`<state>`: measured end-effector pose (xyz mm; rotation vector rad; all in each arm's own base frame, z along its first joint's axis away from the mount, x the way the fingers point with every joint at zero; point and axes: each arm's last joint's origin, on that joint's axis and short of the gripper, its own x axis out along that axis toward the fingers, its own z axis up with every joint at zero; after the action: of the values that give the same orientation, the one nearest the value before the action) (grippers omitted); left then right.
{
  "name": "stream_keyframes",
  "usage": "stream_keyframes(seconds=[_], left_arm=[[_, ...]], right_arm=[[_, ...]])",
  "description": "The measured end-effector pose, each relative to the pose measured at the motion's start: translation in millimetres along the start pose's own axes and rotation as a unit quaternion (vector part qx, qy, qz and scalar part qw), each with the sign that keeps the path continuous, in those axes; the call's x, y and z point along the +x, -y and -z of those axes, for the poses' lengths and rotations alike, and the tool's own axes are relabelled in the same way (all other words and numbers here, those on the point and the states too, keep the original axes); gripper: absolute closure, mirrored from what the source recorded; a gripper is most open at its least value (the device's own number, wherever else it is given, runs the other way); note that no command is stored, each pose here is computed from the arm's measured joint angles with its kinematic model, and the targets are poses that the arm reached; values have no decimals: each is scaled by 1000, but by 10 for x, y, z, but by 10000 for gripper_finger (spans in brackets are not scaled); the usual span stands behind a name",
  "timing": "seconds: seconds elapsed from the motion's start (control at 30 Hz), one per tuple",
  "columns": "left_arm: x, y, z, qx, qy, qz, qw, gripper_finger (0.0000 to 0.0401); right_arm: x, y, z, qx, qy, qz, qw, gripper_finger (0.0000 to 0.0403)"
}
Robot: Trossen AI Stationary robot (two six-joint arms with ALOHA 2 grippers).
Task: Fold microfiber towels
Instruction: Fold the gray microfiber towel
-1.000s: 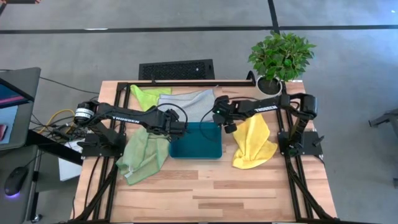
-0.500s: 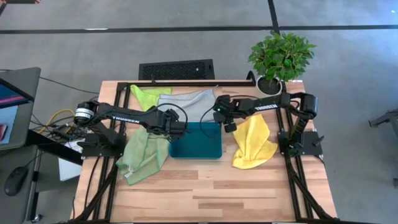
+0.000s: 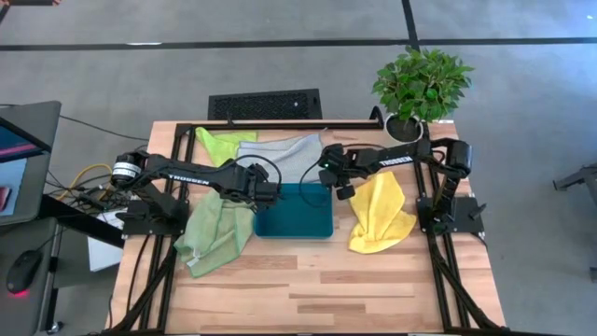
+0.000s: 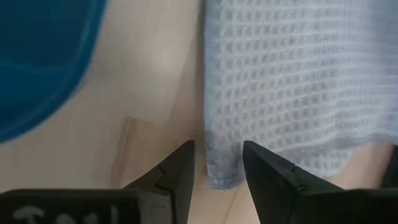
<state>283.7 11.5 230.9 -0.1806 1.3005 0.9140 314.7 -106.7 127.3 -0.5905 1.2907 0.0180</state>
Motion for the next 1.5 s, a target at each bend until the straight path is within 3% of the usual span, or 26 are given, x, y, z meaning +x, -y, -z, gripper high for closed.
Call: stream_keyframes(seconds=[0.23,0.57,0.83,1.17,1.5], left_arm=[[0,0,0,0,0,0,1000,269],[1,-1,0,-5,-1,0,1000,269],[-46,-63,-4,-43,17,-10,999,269],[-271,-180,56,-100,78,-8,992,269],[-312,-193,72,-102,90,-7,991,269]], right_arm=[[15,0,4,-1,-14,16,1000,256],[44,31,30,6,-25,33,999,391],[-75,230,-104,7,-24,79,997,397],[-338,534,-415,-10,39,137,990,398],[-404,640,-598,-50,116,157,980,399]])
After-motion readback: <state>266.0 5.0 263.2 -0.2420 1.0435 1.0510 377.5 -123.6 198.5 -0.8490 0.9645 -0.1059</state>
